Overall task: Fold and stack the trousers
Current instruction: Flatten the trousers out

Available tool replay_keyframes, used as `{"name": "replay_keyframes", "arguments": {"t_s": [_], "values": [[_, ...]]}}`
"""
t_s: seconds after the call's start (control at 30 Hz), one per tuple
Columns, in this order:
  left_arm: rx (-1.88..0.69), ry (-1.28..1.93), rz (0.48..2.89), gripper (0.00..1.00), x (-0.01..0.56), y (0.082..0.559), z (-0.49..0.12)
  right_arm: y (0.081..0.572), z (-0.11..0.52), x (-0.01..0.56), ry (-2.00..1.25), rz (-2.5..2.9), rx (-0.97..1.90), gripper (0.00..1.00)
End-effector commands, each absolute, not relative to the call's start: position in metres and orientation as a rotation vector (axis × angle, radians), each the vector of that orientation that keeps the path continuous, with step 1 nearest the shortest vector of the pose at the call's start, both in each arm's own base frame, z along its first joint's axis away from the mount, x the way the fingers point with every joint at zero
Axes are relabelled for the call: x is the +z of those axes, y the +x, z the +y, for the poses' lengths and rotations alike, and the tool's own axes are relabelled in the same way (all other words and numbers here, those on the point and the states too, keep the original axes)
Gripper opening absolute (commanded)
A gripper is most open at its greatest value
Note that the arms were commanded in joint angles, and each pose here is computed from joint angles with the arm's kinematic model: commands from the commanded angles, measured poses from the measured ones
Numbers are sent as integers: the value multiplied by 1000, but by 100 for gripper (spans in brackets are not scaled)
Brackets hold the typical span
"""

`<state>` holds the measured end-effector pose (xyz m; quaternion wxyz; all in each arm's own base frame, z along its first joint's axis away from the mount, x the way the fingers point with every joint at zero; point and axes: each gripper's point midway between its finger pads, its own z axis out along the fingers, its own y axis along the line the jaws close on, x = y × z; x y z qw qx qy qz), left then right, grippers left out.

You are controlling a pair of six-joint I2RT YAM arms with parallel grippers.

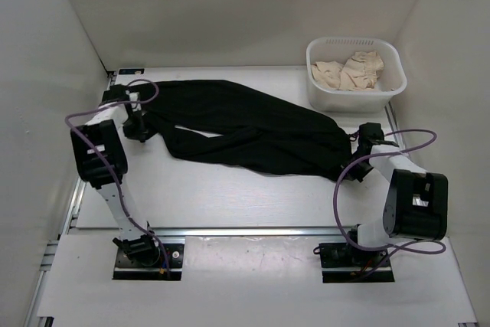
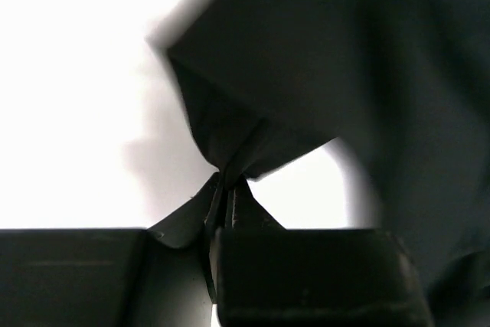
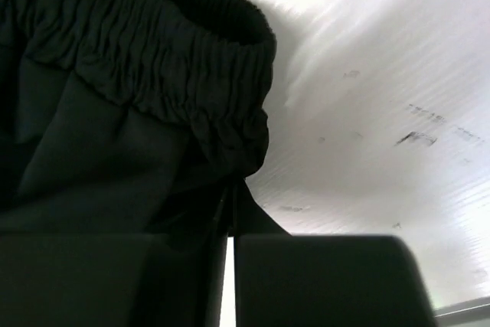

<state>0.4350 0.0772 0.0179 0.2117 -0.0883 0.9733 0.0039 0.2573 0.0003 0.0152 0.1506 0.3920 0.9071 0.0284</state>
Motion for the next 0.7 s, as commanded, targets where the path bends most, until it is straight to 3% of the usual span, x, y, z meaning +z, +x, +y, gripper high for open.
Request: {"name": "replay_keyframes", "arguments": {"t_s": [0.0,0.13,0.3,0.47,0.67], "values": [[126,-459,2591,14,74,398,146,269,-14,25,1100,2579,29,0],[272,-659,2491,14,125,346,201,274,-26,89,1052,2479,-20,0],[304,-773,2470,14,156,295,210,270,-36,167,1023,2287,-3,0],[350,-837,2446,14,159,278,223,259,-49,182,1016,2273,-86,0],[364,-860,2496,14,142,273,224,262,-38,158,1027,2348,-33,0]]}}
